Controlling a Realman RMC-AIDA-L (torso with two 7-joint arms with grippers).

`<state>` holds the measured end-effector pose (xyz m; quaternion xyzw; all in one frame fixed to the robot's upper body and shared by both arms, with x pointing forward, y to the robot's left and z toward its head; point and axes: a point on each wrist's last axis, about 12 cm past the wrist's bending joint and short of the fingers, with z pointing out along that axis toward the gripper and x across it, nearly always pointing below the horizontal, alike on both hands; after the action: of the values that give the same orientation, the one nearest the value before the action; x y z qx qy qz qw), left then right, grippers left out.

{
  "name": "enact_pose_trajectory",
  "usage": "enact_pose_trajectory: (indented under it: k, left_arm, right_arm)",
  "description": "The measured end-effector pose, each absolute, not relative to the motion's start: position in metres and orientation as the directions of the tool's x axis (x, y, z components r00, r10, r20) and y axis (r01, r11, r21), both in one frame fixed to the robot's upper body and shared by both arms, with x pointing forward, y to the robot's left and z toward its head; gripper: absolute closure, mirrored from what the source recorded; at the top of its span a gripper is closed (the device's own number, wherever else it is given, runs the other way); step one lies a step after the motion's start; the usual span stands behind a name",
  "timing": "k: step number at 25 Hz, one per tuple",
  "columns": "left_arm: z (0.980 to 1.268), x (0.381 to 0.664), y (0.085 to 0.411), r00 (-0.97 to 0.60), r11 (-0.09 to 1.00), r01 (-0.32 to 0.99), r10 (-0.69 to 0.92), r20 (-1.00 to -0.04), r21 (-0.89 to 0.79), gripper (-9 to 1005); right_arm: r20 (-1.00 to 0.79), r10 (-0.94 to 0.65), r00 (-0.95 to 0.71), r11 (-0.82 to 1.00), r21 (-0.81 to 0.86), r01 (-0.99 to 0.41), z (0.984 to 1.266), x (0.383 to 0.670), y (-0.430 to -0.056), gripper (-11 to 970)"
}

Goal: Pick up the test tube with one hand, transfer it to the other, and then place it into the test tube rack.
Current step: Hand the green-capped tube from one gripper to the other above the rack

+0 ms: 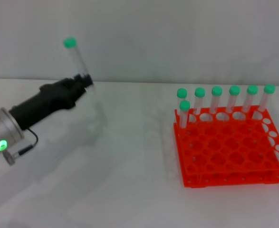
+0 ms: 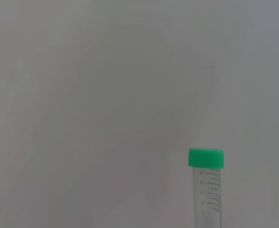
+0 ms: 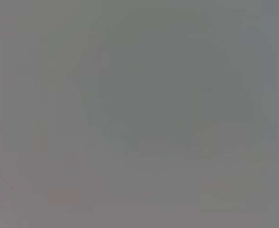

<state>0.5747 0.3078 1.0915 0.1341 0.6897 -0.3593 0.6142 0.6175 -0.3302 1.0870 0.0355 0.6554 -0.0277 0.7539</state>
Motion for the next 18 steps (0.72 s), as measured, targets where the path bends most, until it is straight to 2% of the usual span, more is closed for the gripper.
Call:
enact_pose_trajectory:
  k: [5, 8, 18]
  left_arm:
    - [1.093, 0.554, 0.290, -0.145, 0.537, 0.827, -0.080, -0.986, -0.165, 794]
    - [1.093, 0.554, 0.279, -0.147, 0.457, 0.879, -0.008, -0.989, -0.134, 793]
    - [1.102, 0.577, 0.248, -0.113, 0.403, 0.912, 0.070, -0.991, -0.076, 791]
  right_arm:
    - [-0.991, -0.010, 0.131, 0.999, -0.015, -0.033, 1.090, 0.622, -0.318, 102]
    - [-0.994, 0.027, 0.110, 0.989, 0.010, -0.148, 1.093, 0.623, -0.317, 102]
    - [-0.985, 0.173, 0.025, 0.860, 0.138, -0.491, 1.118, 0.606, -0.349, 101]
